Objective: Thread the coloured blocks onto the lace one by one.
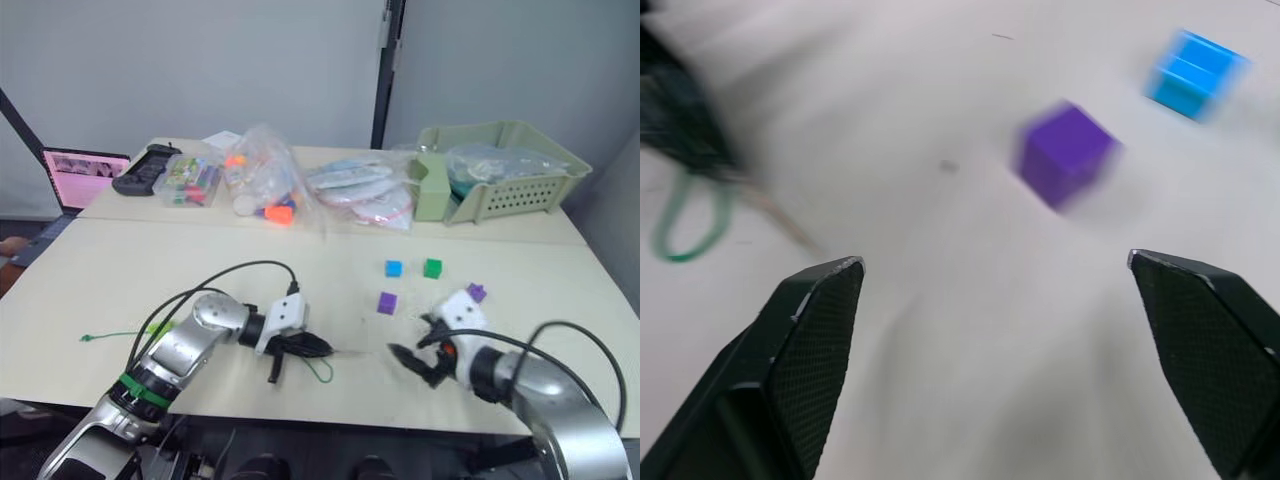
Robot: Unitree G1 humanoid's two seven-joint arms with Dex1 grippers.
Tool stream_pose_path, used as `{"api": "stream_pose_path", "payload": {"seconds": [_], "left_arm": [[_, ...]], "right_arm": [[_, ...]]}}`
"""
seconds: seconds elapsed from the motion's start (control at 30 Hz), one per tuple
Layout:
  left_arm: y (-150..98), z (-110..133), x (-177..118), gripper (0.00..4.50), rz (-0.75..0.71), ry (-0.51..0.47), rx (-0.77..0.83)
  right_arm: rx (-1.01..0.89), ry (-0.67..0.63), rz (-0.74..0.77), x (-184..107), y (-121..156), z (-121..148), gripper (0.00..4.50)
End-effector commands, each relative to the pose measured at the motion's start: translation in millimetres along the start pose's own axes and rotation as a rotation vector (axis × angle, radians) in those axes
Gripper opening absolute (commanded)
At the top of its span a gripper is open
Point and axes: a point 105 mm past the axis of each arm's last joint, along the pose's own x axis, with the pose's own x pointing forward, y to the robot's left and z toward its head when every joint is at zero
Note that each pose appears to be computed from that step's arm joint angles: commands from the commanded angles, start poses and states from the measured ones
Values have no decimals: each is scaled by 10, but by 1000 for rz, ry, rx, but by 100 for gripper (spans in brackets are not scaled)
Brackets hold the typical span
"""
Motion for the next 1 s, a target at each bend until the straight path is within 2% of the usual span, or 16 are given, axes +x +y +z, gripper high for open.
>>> {"api": "stream_pose_path", "payload": {"seconds": [0.03, 0.17, 0.33, 0.5, 0.63, 0.73, 0.87, 1.0], "left_arm": [[34, 179, -75, 0, 13, -34, 50], [29, 192, -83, 0, 15, -35, 48], [14, 184, -65, 0, 17, -32, 49], [7, 189, -56, 0, 28, -37, 44], [-1, 187, -62, 0, 33, -38, 39], [-8, 182, -68, 0, 35, -37, 37], [-20, 178, -72, 0, 36, -37, 36], [-16, 170, -76, 0, 38, -33, 37]], "right_arm": [[56, -49, -362, -164, -367, -81, 448], [101, -73, -518, -128, -492, -162, 448], [105, -162, -660, -12, -802, -62, 448], [110, -197, -676, 170, -1019, -14, 448], [138, -254, -658, 303, -1060, 52, 448], [152, -250, -689, 375, -1133, 10, 448], [163, -272, -669, 515, -1158, 34, 448], [151, -236, -642, 655, -1148, -12, 448]]}}
